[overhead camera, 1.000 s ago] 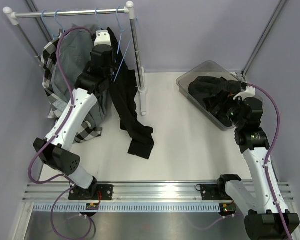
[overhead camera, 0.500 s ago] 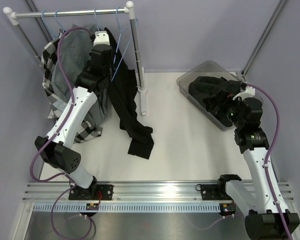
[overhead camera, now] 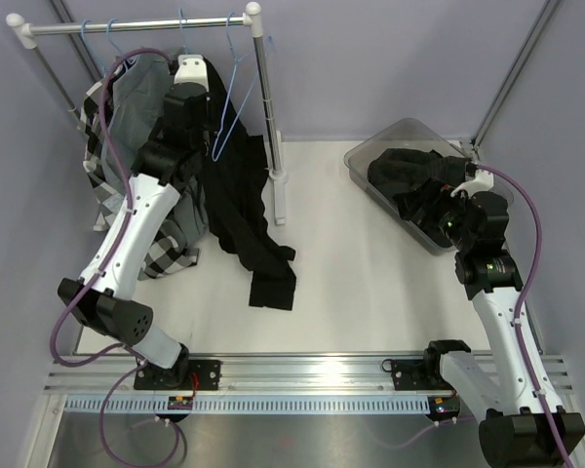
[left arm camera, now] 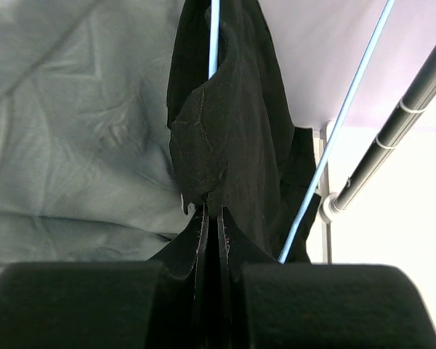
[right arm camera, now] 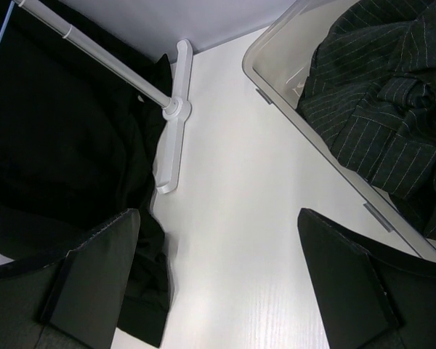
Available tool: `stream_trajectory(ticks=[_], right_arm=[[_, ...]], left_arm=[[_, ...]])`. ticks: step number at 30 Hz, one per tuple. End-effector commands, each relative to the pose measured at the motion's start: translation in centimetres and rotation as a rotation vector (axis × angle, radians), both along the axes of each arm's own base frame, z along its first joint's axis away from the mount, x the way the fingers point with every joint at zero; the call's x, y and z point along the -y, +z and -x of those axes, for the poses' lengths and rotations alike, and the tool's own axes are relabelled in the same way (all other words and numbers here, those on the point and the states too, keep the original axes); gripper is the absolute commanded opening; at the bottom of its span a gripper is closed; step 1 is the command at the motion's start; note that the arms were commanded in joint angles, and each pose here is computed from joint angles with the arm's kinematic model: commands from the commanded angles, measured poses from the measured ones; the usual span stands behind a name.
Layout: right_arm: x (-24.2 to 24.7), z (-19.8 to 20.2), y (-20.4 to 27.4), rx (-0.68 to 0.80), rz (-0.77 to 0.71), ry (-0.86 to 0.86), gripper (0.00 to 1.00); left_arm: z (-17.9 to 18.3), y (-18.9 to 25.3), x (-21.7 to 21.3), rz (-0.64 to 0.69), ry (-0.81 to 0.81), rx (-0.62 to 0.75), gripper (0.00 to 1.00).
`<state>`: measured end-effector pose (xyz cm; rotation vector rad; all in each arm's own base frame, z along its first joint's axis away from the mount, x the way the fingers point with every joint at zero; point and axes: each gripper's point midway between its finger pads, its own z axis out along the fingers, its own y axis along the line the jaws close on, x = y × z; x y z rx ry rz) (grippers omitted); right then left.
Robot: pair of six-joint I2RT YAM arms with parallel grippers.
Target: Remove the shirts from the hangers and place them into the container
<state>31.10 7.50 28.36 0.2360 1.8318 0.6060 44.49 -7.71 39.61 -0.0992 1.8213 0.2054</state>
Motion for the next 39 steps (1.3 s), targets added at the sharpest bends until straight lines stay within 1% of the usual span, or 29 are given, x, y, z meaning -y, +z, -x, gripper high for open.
stream_trajectory(ticks=[1, 2, 5, 8, 11, 12, 13, 14, 15, 16, 18, 19, 21, 22, 24, 25, 26, 27, 28, 30, 31, 33, 34, 36, 37, 39], right_arm=[[-0.9, 0.0, 0.7, 0.037, -0.001, 0.039, 0.99], [-0.9, -0.1, 0.5, 0.032, 0.001, 0.041, 0.99], [-1.0, -0.1, 0.3, 0.029, 0.004, 0.045, 0.99], [-1.1, -0.2, 0.3, 0.025, 0.006, 0.048, 0.99], [-1.0, -0.1, 0.1, 0.024, 0.013, 0.044, 0.99], [-0.9, -0.2, 0.2, 0.028, 0.014, 0.038, 0.99], [-0.9, -0.3, 0.1, 0.024, 0.014, 0.038, 1.00], [-0.8, -0.3, 0.1, 0.024, 0.016, 0.035, 1.00], [-0.8, -0.3, 0.0, 0.021, 0.016, 0.035, 1.00], [-0.9, -0.4, -0.1, 0.019, 0.016, 0.038, 0.99], [-0.9, -0.5, -0.4, 0.012, 0.016, 0.038, 0.99], [-1.0, -0.6, -0.4, 0.012, 0.017, 0.041, 0.99], [-1.0, -0.7, -0.5, 0.010, 0.019, 0.042, 1.00], [-1.1, -0.7, -0.6, 0.007, 0.019, 0.045, 1.00], [-1.1, -0.8, -0.8, 0.004, 0.021, 0.047, 0.99], [-1.1, -0.9, -0.9, 0.001, 0.023, 0.046, 0.99], [-1.2, -0.9, -0.9, 0.001, 0.023, 0.047, 1.00], [-1.2, -1.0, -1.0, 0.001, 0.028, 0.048, 0.99], [-1.3, -0.9, -1.0, -0.001, 0.031, 0.054, 0.99], [-1.3, -0.9, -1.0, -0.001, 0.036, 0.052, 0.99], [-1.4, -0.9, -0.9, 0.004, 0.036, 0.058, 0.99], [-1.5, -0.9, -0.9, 0.005, 0.039, 0.059, 0.99], [-1.6, -0.9, -1.0, 0.003, 0.038, 0.065, 0.99], [-1.8, -0.9, -1.2, -0.003, 0.038, 0.070, 0.99], [-1.8, -1.0, -1.3, -0.005, 0.039, 0.072, 1.00], [-1.9, -1.1, -1.4, -0.009, 0.042, 0.072, 1.00]], left_arm=[[3.3, 7.7, -1.6, 0.062, -0.005, 0.199, 0.00], [3.5, 7.0, -1.7, 0.057, -0.003, 0.186, 0.00], [5.0, 7.5, -2.2, 0.054, -0.009, 0.201, 0.00], [5.6, 7.1, -2.0, 0.051, -0.035, 0.198, 0.00], [7.3, 6.1, -2.5, 0.075, -0.036, 0.190, 0.00], [8.6, 6.5, -2.9, 0.093, -0.036, 0.209, 0.00], [8.9, 4.4, -2.9, 0.096, -0.036, 0.169, 0.00], [9.4, 3.6, -3.0, 0.103, -0.033, 0.159, 0.00], [10.7, 3.5, -3.5, 0.113, -0.033, 0.165, 0.00], [11.2, 1.4, -3.5, 0.113, -0.032, 0.123, 0.00], [12.5, -0.4, -4.0, 0.116, -0.028, 0.085, 0.00], [13.9, -0.4, -4.3, 0.134, -0.032, 0.098, 0.00], [15.1, -2.8, -4.4, 0.131, -0.046, 0.046, 0.00], [16.2, -3.0, -4.4, 0.149, -0.067, 0.050, 0.00], [17.3, -5.5, -4.0, 0.160, -0.093, -0.011, 0.00], [18.1, -7.0, -3.3, 0.179, -0.143, -0.049, 0.00], [18.4, -6.8, -2.8, 0.199, -0.169, -0.042, 0.00], [18.9, -8.7, -2.5, 0.201, -0.186, -0.095, 0.00], [19.4, -9.4, -1.6, 0.216, -0.240, -0.120, 0.00], [20.5, -11.2, -1.1, 0.222, -0.277, -0.166, 0.00], [21.0, -11.6, -0.4, 0.231, -0.325, -0.185, 0.00], [22.0, -12.1, 0.0, 0.246, -0.365, -0.192, 0.00], [22.6, -12.1, 0.7, 0.257, -0.412, -0.195, 0.00], [23.4, -11.8, 1.1, 0.269, -0.454, -0.183, 0.00], [24.0, -11.6, 1.8, 0.279, -0.506, -0.184, 0.00], [24.6, -11.3, 2.2, 0.285, -0.541, -0.182, 0.00]])
